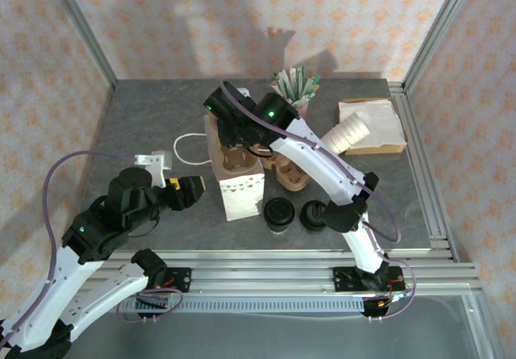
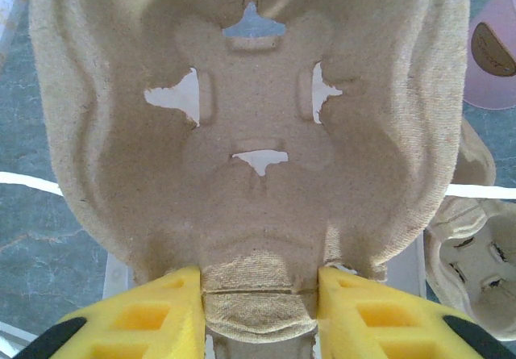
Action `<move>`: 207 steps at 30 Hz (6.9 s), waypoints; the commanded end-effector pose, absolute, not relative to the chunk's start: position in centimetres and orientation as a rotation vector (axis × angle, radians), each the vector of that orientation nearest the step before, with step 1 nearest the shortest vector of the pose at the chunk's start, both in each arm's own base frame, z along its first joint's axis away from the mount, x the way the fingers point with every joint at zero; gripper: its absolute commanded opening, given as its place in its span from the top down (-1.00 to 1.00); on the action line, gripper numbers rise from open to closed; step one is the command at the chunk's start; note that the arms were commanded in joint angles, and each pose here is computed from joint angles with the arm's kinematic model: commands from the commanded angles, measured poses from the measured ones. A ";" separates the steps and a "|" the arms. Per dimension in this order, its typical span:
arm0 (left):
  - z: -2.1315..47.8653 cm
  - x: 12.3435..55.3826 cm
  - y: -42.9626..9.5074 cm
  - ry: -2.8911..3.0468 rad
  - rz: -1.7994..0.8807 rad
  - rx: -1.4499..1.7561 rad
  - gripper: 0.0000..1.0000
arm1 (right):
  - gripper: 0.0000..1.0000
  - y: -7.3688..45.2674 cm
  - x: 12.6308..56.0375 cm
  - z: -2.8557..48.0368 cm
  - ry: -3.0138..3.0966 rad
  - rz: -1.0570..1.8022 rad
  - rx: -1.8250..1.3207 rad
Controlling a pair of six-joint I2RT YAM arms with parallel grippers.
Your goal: Pack the takeout coffee
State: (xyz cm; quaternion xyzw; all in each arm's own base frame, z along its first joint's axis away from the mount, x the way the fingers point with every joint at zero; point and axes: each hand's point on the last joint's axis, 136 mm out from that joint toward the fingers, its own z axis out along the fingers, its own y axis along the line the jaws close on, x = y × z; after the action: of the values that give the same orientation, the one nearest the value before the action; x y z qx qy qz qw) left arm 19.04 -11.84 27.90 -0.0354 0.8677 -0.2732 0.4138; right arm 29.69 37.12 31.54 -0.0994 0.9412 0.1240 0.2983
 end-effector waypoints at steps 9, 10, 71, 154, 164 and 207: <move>27.5 19.4 -11.8 2.189 -0.669 -0.102 -0.42 | 0.27 37.8 30.7 32.9 2.431 0.365 -0.185; 27.5 19.4 -11.9 2.190 -0.670 -0.102 -0.42 | 0.27 37.8 30.8 32.8 2.430 0.360 -0.188; 28.0 20.0 -10.6 2.172 -0.611 -0.189 -0.43 | 0.31 37.0 28.1 32.9 2.357 0.246 -0.137; 27.8 26.7 -6.9 2.252 -0.230 -0.245 0.21 | 0.38 35.1 25.6 27.4 2.652 0.084 -0.273; 27.8 26.7 -7.8 2.260 -0.291 -0.219 0.31 | 0.37 34.7 25.3 27.2 2.673 0.048 -0.304; 28.4 25.9 -8.4 2.236 -0.369 -0.222 0.67 | 0.39 36.3 25.7 18.9 2.860 -0.059 -0.396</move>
State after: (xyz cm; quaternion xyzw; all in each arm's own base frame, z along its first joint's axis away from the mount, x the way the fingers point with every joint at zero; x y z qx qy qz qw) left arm 25.94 -8.37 27.95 -0.0835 0.8971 -0.1376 0.4115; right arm 25.53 36.55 19.46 -0.1346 0.9821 -0.0127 0.1310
